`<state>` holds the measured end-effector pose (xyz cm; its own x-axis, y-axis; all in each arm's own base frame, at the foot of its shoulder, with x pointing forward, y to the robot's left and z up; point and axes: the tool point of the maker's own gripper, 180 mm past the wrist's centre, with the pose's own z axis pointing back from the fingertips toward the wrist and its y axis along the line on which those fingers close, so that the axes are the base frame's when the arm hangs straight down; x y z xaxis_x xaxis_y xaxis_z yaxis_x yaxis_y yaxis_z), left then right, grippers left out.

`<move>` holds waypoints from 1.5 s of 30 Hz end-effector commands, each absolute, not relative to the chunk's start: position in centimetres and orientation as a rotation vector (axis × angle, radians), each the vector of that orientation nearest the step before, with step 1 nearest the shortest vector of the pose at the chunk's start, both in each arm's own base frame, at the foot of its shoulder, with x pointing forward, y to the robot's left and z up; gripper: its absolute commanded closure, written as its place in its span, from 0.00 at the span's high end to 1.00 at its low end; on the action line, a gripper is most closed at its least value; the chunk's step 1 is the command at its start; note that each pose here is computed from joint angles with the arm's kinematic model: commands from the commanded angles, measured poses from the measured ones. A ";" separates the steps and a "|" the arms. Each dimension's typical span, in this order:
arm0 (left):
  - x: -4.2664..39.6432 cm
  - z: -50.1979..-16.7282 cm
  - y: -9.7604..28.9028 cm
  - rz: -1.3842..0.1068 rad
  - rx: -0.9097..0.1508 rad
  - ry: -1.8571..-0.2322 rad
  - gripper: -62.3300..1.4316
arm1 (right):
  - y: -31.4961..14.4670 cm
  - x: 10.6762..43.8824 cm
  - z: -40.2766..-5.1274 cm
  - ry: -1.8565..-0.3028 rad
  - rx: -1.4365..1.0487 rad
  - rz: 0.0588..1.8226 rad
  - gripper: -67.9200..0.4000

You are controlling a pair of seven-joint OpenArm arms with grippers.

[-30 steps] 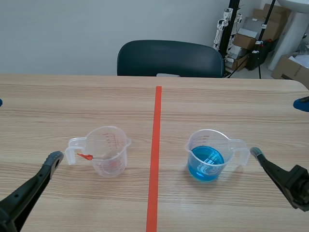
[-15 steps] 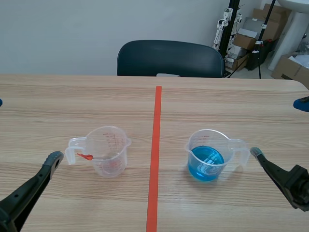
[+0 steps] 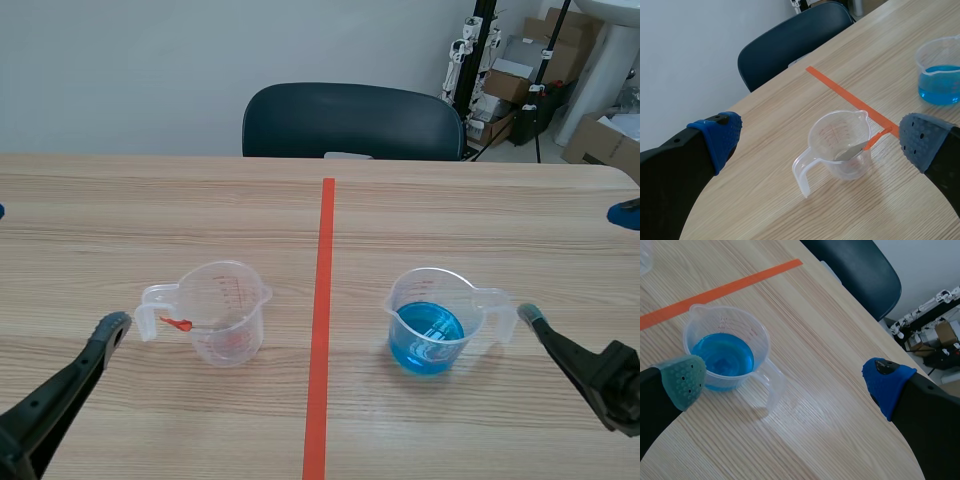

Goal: Do the redox reaction experiment. lift the metal plate out of the left beaker

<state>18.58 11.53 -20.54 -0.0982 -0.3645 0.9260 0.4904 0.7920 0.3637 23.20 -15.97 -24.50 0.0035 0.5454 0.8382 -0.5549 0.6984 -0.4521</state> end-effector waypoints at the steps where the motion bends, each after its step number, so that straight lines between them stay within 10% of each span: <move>1: 18.8 -19.8 11.4 -0.709 -0.109 -1.540 1.00 | -15.3 23.5 -23.0 -1.378 0.025 0.873 1.00; 21: 19.0 -19.9 11.8 -0.633 -0.153 -1.538 1.00 | -8.9 24.9 -21.7 -1.442 0.212 1.033 1.00; 45: 9.2 -30.9 20.8 -0.270 -0.284 -1.472 1.00 | -0.6 22.6 -21.8 -1.391 0.472 1.369 1.00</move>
<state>8.74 21.16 -31.92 0.1255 -0.0223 0.9918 0.3464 0.9378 -0.0227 22.63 -1.02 -22.79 -0.3175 0.4121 0.8540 -0.8546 0.2658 -0.4461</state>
